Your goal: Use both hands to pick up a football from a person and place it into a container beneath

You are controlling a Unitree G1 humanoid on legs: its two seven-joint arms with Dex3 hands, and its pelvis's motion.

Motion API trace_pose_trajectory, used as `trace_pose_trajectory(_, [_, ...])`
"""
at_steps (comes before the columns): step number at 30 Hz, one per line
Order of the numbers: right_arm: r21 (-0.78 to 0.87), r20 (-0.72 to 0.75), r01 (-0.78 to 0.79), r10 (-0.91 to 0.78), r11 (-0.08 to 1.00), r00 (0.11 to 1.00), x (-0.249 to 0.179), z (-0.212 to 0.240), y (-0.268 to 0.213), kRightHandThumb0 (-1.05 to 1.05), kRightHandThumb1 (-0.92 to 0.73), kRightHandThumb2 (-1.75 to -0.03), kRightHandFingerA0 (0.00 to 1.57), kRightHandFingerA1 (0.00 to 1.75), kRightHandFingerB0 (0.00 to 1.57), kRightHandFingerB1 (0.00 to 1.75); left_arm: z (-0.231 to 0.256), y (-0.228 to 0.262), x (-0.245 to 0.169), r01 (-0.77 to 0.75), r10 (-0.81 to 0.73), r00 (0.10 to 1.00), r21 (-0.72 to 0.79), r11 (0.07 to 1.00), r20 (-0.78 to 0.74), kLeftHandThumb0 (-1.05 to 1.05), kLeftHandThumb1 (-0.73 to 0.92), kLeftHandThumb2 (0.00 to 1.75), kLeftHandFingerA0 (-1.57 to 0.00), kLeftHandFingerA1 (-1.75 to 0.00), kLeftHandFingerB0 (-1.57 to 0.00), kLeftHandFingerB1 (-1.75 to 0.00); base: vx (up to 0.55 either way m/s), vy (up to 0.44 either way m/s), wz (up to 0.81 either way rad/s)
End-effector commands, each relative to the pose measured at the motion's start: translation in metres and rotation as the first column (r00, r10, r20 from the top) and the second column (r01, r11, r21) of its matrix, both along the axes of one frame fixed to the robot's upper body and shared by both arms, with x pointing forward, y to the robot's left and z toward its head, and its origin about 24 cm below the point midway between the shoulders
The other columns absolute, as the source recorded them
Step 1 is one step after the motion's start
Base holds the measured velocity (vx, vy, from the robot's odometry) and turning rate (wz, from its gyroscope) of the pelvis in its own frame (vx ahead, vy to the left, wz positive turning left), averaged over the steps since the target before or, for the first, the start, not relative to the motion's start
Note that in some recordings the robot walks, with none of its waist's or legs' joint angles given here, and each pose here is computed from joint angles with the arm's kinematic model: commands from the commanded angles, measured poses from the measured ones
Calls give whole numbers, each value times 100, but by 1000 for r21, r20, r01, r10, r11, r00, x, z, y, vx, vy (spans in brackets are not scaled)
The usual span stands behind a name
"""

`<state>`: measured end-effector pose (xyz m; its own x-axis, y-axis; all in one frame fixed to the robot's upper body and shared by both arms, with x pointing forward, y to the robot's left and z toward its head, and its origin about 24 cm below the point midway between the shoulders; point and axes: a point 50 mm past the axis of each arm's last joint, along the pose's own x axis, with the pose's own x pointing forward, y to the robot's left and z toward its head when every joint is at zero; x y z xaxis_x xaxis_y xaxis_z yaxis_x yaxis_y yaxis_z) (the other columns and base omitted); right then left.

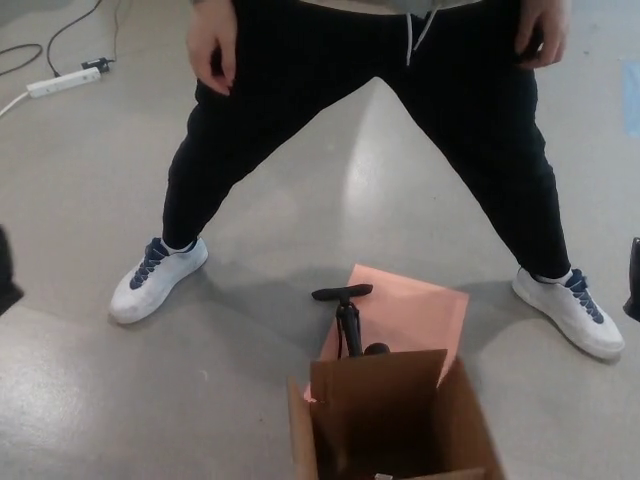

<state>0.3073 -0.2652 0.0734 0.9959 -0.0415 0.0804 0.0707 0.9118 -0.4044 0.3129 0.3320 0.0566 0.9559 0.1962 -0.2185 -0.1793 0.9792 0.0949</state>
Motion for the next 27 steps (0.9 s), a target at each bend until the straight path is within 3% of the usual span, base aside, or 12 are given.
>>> trace_pose_trajectory(1, [4,13,-34,34,999,999,1,6,-2,-84,-83,-113,0,15,0,12,3,7,-5,56,-57,996,19,998,63,-89,81,110,-8,-22,-7,-13,0,0,0])
trace_pose_trajectory(8, [41,29,-42,41,998,999,7,6,9,-88,-82,-111,5,18,5,13,-7,-1,-4,71,-70,997,-23,997,42,-87,76,108,-7,-26,-7,-14,0,0,0])
trace_pose_trajectory(10, [43,22,-43,42,998,999,10,5,11,-74,-75,-105,0,30,7,25,-15,-4,-6,62,-61,998,-29,998,28,-86,77,109,-7,-30,-7,-16,0,0,0])
trace_pose_trajectory(12, [10,-67,-4,5,1000,998,16,-13,14,-87,-85,-114,6,17,6,15,-25,-6,-10,65,-65,998,1,998,-14,-85,80,111,-6,-30,-5,-14,0,0,0])
trace_pose_trajectory(19, [-33,-421,72,-79,997,904,2,-89,15,-82,-83,-110,6,28,6,17,-65,1,-41,53,-27,979,123,991,-203,-83,78,109,-6,-28,-8,-23,0,0,0])
trace_pose_trajectory(20, [-85,-457,54,-87,995,885,1,-93,13,-81,-84,-111,7,29,6,17,-66,3,-42,63,-12,971,208,976,-240,-77,92,71,-16,-30,-10,-24,0,0,0])
trace_pose_trajectory(22, [-109,-513,71,-118,991,851,-5,-101,7,-83,-83,-111,8,26,7,18,-63,10,-42,91,3,957,312,946,-289,-75,92,70,-23,-31,-15,-27,0,0,0])
trace_pose_trajectory(23, [-135,-545,94,-153,986,824,-8,-105,1,-79,-83,-112,6,29,6,20,-60,12,-40,93,18,953,349,932,-302,-34,55,111,0,-47,0,-47,0,0,0])
trace_pose_trajectory(24, [-143,-552,102,-165,984,817,-7,-104,-1,-82,-84,-111,7,28,7,17,-58,13,-38,89,25,953,359,929,-301,-70,92,67,-23,-31,-14,-27,0,0,0])
trace_pose_trajectory(25, [-142,-553,105,-167,984,816,-6,-103,-1,-82,-84,-111,7,28,7,17,-57,13,-37,88,27,953,364,927,-300,-70,92,67,-23,-31,-14,-27,0,0,0])
trace_pose_trajectory(26, [-129,-562,115,-169,985,810,-7,-105,-2,-81,-83,-110,7,27,6,17,-57,13,-37,94,28,951,376,922,-307,-34,55,110,-1,-47,0,-47,0,0,0])
trace_pose_trajectory(27, [-115,-572,127,-170,985,802,-10,-107,-3,-81,-83,-110,7,27,6,17,-58,14,-39,101,29,949,390,915,-315,-34,55,110,-1,-47,0,-47,0,0,0])
